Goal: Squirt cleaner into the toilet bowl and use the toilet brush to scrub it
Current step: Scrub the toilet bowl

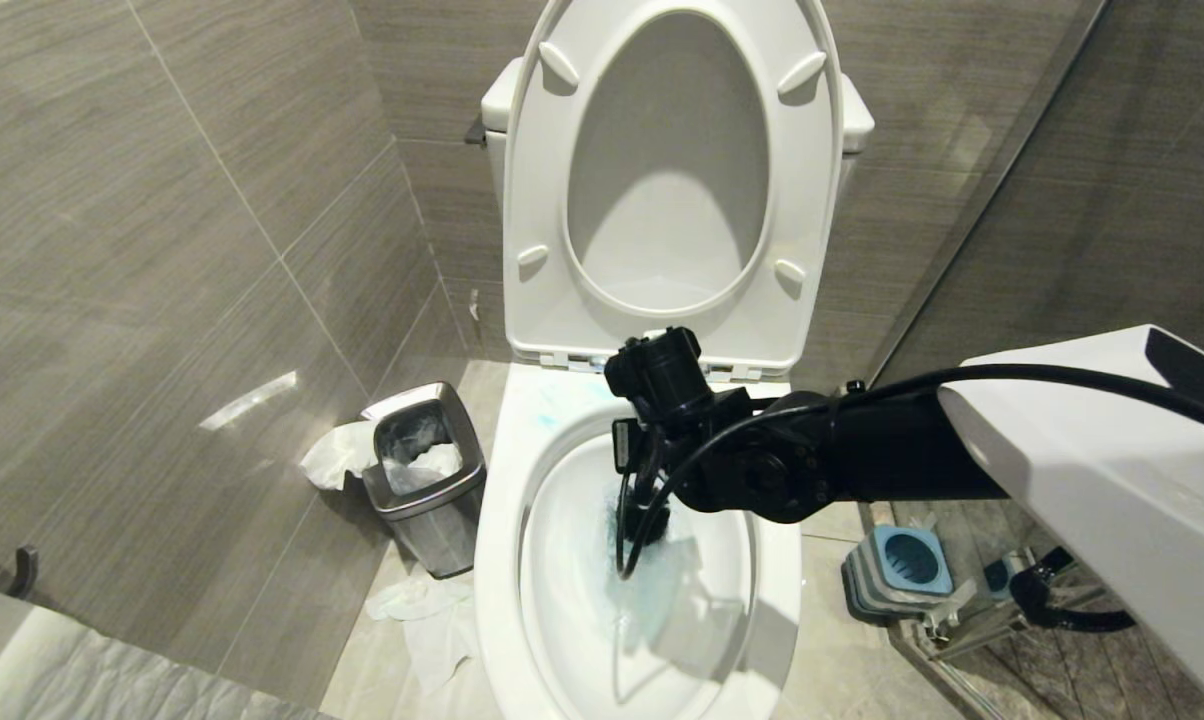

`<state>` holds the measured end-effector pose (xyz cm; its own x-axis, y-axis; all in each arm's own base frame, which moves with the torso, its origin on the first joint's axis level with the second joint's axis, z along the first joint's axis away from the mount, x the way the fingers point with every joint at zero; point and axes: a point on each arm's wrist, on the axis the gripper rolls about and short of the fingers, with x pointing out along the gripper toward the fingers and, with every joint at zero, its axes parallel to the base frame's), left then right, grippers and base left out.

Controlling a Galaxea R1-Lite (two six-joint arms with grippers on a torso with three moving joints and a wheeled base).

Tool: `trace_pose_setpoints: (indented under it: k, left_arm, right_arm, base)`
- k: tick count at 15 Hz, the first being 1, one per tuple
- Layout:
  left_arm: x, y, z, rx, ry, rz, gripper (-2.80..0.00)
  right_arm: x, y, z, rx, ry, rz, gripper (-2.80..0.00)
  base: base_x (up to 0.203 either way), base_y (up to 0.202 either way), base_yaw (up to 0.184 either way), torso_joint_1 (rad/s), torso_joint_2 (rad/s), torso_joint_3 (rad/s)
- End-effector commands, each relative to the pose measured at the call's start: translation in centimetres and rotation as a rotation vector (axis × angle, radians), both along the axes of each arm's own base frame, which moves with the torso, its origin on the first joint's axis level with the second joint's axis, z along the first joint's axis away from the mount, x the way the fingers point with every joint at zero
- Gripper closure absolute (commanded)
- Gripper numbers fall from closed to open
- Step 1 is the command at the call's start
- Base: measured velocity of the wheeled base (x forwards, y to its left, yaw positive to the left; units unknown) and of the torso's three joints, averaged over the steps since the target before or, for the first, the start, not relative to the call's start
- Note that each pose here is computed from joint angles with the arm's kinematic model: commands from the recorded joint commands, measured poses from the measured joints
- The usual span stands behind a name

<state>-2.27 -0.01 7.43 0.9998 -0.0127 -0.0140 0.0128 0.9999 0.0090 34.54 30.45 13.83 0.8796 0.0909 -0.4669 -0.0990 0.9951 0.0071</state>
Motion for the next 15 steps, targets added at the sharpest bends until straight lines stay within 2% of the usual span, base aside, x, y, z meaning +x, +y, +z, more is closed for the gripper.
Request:
trace_pose_setpoints:
  k: [1,6,12,15]
  left_arm:
    - [0.0,0.0,0.0,0.000,0.001,0.000,0.00]
    - [0.0,0.0,0.0,0.002,0.001,0.000,0.00]
    - [0.0,0.0,0.0,0.002,0.001,0.000,0.00]
    - [0.0,0.0,0.0,-0.005,0.001,0.002,0.00]
  right_arm:
    - [0.3,0.3,-0.8,-0.004,0.007,-0.007,0.00]
    - [-1.9,-1.6,6.1,0.068,-0.076,-0.008,0.00]
    - [-9.3,-5.2,17.0,0.170,-0.159,0.056,0.00]
    - [-10.4,-6.0,19.5,0.195,-0.184,0.065,0.00]
  base:
    - [0.000,0.000,0.000,0.000,0.00,0.000]
    - [0.000,0.000,0.000,0.000,0.00,0.000]
    - [0.000,0.000,0.000,0.000,0.00,0.000]
    - [0.000,0.000,0.000,0.000,0.00,0.000]
